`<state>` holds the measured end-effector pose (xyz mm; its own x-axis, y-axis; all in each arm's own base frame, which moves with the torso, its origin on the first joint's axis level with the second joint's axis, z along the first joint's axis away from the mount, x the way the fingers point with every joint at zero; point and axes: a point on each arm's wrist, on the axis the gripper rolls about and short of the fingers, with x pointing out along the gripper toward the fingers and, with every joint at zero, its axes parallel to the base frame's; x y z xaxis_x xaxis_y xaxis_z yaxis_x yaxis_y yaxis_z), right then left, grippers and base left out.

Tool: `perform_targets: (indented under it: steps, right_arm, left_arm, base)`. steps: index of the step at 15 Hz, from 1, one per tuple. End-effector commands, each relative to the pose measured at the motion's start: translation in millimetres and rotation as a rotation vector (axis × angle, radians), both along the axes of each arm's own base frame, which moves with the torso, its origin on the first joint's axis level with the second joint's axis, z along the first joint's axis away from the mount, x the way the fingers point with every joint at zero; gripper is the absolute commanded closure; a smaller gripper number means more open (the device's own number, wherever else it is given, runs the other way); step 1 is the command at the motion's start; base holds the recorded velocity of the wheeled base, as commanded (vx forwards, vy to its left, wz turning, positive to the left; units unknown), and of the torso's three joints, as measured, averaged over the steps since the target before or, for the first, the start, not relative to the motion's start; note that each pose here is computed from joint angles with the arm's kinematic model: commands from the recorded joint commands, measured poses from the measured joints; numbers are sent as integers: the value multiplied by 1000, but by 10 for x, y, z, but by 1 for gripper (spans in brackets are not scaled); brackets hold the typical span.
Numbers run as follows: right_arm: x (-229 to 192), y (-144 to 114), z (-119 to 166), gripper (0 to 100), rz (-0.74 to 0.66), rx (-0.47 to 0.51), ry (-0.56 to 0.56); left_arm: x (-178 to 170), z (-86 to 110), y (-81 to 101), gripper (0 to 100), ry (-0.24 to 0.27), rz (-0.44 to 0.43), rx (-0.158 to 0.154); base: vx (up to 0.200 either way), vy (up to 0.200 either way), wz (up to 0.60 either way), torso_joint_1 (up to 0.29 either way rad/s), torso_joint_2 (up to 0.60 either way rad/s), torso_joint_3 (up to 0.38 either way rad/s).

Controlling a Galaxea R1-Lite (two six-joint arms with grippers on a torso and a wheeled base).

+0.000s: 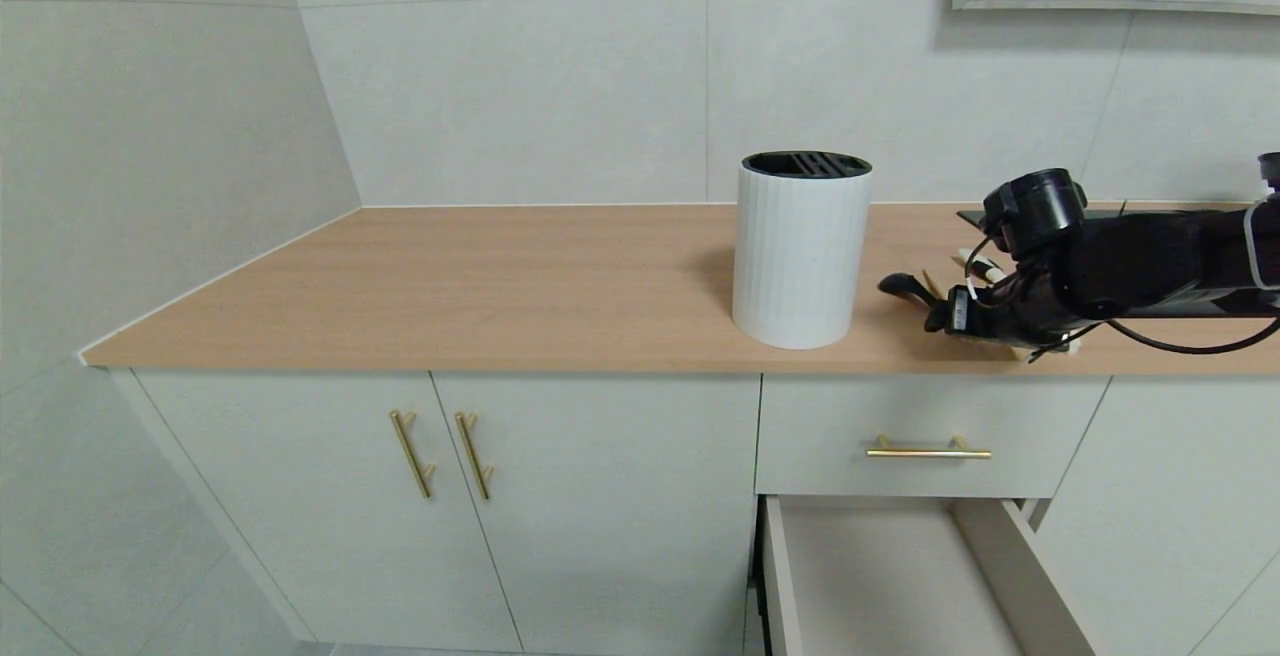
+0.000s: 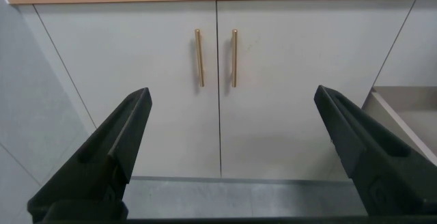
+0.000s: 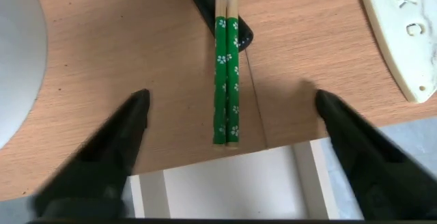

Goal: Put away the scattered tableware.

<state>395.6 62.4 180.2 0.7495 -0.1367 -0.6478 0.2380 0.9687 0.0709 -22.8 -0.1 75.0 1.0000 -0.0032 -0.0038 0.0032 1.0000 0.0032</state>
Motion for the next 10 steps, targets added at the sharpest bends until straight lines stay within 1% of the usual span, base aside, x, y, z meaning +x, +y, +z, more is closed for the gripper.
perform_targets:
  steps: [1, 10]
  right_arm:
    - [2, 3, -9, 100, 1, 0, 2]
    - [-29, -3, 32, 100, -1, 3, -5]
  left_arm:
    - [0, 0, 0, 0, 1, 0, 0]
    - [0, 0, 0, 0, 1, 0, 0]
  base:
    - [0, 0, 0, 0, 0, 0]
    - [0, 0, 0, 0, 0, 0]
